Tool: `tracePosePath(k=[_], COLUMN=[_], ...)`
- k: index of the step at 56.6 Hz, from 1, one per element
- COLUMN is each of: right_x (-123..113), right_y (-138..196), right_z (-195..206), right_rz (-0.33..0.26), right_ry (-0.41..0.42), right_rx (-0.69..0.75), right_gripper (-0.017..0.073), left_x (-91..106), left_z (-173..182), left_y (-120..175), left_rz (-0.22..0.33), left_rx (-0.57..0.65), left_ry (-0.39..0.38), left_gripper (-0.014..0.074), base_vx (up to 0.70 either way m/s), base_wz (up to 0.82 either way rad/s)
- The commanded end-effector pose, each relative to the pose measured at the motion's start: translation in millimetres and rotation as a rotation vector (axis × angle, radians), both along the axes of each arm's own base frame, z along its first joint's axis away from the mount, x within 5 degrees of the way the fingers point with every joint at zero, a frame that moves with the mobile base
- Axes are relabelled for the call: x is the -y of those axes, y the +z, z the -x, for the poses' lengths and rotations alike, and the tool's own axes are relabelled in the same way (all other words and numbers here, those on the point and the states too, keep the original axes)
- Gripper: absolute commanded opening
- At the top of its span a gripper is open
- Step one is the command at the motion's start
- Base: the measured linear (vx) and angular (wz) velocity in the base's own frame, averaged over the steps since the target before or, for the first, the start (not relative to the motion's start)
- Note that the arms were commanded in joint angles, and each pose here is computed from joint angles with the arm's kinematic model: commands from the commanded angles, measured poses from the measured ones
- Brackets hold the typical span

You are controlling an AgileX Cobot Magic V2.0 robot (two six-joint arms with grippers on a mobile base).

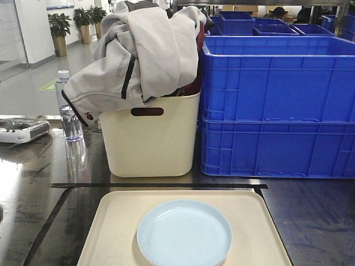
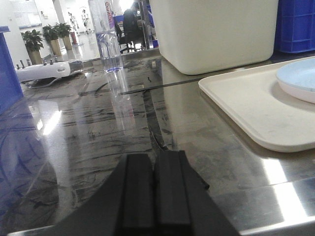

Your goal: Grab plate from conveyor and place on tray

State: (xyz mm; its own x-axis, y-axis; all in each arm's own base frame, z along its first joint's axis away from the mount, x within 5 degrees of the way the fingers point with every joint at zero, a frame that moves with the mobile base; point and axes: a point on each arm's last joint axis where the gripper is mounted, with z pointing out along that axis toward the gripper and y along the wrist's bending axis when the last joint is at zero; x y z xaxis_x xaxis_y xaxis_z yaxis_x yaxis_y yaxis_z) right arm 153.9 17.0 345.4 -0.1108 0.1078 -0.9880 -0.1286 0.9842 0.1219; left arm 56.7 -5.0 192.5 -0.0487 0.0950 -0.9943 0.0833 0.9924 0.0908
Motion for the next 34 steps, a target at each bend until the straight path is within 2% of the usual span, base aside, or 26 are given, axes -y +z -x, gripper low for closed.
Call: tracePosePath(k=[1, 6, 13, 17, 25, 26, 34], right_x=[4.5, 4.6, 3.1, 3.3, 9.3, 9.8, 11.4], right_y=[15.6, 15.6, 12.1, 7.5, -18.9, -24.9, -69.6], right_z=[1.2, 1.2, 2.0, 5.5, 24.3, 28.2, 57.7], right_rz=[0.0, 0.01, 0.145, 0.188, 0.167, 0.183, 0.178], right_ry=[-0.046, -0.046, -0.018, -0.011, -0.067, -0.069, -0.071], right_rx=[0.078, 0.079, 0.056, 0.023, 0.03, 0.035, 0.068], right_gripper=[-0.0009, -0.0009, -0.0009, -0.0009, -0.0009, -0.0009, -0.0009], left_x=[-1.1, -1.1, -1.1, -1.1, -1.1, -1.1, -1.1], left_z=[0.2, 0.2, 0.2, 0.2, 0.2, 0.2, 0.2], left_y=[0.7, 0.7, 0.7, 0.7, 0.7, 0.7, 0.7], left_rz=[0.018, 0.018, 0.018, 0.018, 0.018, 0.018, 0.018], left_rx=[0.073, 0.073, 0.073, 0.073, 0.073, 0.073, 0.073], left_ry=[0.013, 0.013, 0.013, 0.013, 0.013, 0.013, 0.013], left_gripper=[-0.0006, -0.0006, -0.0006, -0.0006, -0.0006, -0.0006, -0.0006], base_vx=[0.0, 0.0, 0.0, 0.0, 0.0, 0.0, 0.0], base_wz=[0.0, 0.0, 0.0, 0.0, 0.0, 0.0, 0.0])
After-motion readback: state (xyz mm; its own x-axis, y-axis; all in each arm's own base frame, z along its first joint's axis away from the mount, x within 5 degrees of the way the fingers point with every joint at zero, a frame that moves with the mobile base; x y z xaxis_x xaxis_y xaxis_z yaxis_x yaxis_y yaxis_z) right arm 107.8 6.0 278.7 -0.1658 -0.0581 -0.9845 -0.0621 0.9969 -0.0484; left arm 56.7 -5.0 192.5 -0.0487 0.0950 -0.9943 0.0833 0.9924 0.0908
